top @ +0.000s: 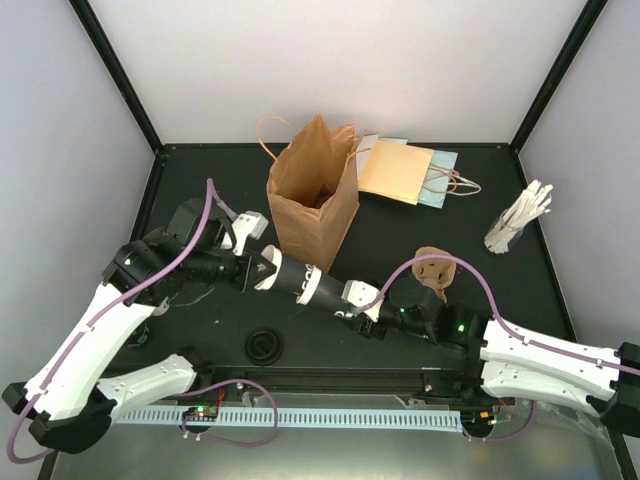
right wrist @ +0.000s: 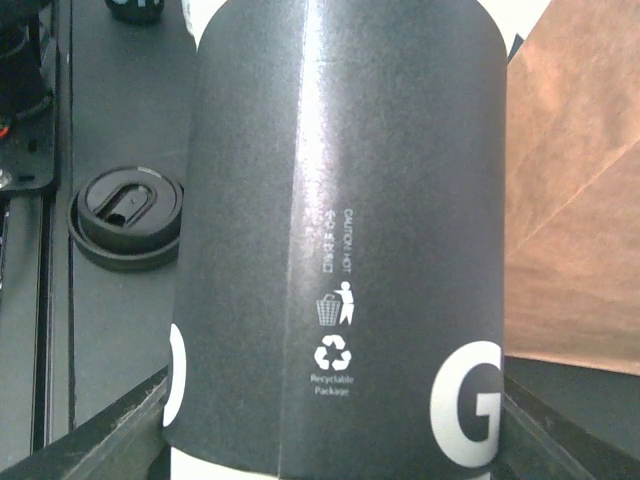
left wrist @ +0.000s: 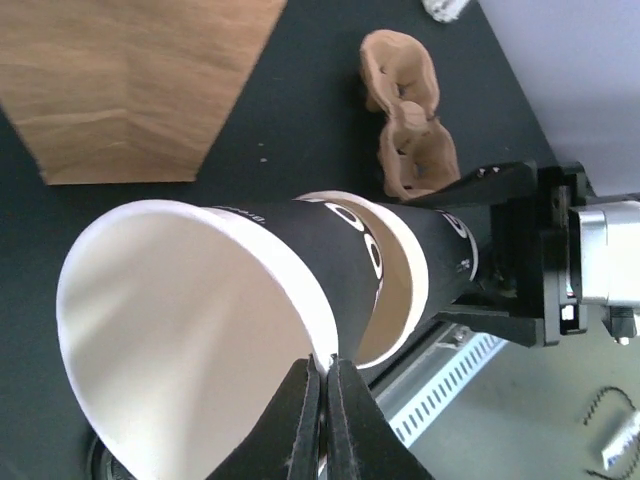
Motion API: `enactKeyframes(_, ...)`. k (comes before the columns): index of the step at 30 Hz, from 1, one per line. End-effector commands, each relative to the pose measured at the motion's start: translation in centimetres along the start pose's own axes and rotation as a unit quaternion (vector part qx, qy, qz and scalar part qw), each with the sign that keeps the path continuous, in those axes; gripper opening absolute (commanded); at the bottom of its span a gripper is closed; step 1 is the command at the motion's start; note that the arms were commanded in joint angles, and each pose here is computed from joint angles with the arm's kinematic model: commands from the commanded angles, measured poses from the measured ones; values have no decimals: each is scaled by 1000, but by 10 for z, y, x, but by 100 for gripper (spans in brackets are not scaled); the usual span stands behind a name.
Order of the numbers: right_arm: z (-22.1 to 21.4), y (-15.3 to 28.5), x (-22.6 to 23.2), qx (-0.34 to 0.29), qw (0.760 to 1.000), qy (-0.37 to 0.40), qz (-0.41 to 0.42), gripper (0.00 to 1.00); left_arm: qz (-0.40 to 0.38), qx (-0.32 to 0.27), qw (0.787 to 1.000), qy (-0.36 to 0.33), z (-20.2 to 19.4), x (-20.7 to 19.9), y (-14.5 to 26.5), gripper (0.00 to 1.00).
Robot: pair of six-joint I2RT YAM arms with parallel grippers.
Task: Pack the takeout coffee
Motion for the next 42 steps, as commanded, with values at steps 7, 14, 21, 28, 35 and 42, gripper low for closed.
enactKeyframes(7,-8,1,5,15,1000,1,8,65,77,-52,996,-2,10,18,19,2)
enactKeyframes(14,-9,1,6,17,1000,2,9,65,248,-102,963,10,18,55,56,2)
enactKeyframes(21,-6,1,5,11,1000,-1,7,65,337,-87,937,34,18,92,38,2)
enactKeyframes(28,-1,6,3,-8,1000,-15,3,64,410,-90,906,56,40,129,2,2)
enactKeyframes(35,3,15,1,-29,999,-26,-6,64,498,-77,855,125,71,192,-12,2)
enactKeyframes(42,9,23,2,-59,998,-32,-6,64,536,-64,813,218,98,248,-12,1)
Point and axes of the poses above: each gripper's point midway between its finger pads, its own y axis back along the fingers, its own x axis along the line the jaws close on, z = x × y, the point moved 5 cm from there along y, back along the fingers, and after that the axes turned 15 degrees about y, right-handed, at the moved point
